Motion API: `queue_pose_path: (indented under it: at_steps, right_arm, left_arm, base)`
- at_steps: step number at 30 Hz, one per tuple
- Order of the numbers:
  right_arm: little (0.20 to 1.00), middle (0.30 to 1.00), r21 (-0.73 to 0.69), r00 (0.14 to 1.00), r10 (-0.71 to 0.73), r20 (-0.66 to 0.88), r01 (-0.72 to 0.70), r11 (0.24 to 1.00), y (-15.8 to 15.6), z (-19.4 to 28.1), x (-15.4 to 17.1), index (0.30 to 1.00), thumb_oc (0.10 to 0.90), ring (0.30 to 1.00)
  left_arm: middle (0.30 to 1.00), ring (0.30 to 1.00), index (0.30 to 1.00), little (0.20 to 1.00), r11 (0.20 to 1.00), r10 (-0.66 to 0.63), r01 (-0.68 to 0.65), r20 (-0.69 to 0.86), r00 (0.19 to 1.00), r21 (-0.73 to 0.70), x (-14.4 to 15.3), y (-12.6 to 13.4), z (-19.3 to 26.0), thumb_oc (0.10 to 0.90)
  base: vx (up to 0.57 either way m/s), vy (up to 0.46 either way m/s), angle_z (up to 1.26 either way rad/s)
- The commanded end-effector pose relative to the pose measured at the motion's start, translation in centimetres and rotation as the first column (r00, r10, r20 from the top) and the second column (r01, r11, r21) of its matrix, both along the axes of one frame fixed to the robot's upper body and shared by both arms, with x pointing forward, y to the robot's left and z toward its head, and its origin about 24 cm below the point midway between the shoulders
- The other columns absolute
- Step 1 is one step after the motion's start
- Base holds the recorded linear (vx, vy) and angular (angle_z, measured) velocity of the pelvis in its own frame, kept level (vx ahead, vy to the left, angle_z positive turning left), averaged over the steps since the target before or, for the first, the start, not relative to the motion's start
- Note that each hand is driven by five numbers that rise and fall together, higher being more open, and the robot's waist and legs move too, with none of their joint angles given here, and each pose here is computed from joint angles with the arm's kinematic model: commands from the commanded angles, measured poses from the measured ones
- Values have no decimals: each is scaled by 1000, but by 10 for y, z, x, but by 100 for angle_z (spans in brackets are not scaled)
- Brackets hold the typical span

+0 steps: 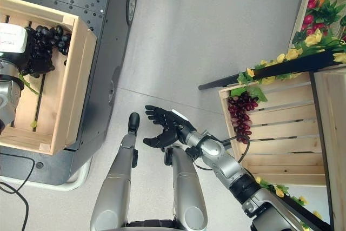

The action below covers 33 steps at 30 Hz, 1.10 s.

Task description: Pick up the fruits from the basket on one side to the basket on the other side

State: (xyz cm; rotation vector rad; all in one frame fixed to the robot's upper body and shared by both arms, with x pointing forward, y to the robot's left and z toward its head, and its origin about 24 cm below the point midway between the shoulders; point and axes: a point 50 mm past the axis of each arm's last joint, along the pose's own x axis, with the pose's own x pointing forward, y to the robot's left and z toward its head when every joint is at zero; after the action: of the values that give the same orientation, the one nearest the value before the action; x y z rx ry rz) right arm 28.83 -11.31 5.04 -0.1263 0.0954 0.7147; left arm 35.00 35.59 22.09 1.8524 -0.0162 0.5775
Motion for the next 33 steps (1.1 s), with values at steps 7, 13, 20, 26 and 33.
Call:
queue_pose_path:
  at_steps: [7, 13, 20, 26, 33]
  right_arm:
    - [900, 900, 115, 995, 4, 97, -15, 993, -6, 18, -15, 900, 800, 900]
    - [900, 900, 127, 996, -15, 89, 3, 992, -7, 17, -16, 900, 800, 900]
    - [900, 900, 143, 996, -41, 77, 29, 989, -11, 10, -20, 900, 800, 900]
    - [900, 900, 169, 995, -72, 75, 58, 984, -10, 10, -23, 900, 800, 900]
    - [900, 900, 287, 974, -126, 188, 69, 956, -6, 30, -22, 900, 800, 900]
  left_arm:
    - [300, 300, 300, 300, 999, -37, 31, 262, 964, 27, -23, 14, 33, 400]
    - [300, 300, 300, 300, 995, -55, 37, 203, 978, 92, -33, 18, 33, 400]
    - [300, 300, 300, 300, 989, -80, 56, 171, 982, 138, -46, 20, 39, 400]
    - [300, 300, 300, 300, 978, -110, 90, 103, 989, 188, -52, 15, 34, 400]
    - [300, 300, 300, 300, 936, -164, 161, -17, 986, 311, -56, 1, 24, 400]
  base:
    - [-11, -70, 1]
    - [7, -65, 3]
    - [29, -55, 8]
    - [66, -44, 13]
    - [39, -11, 3]
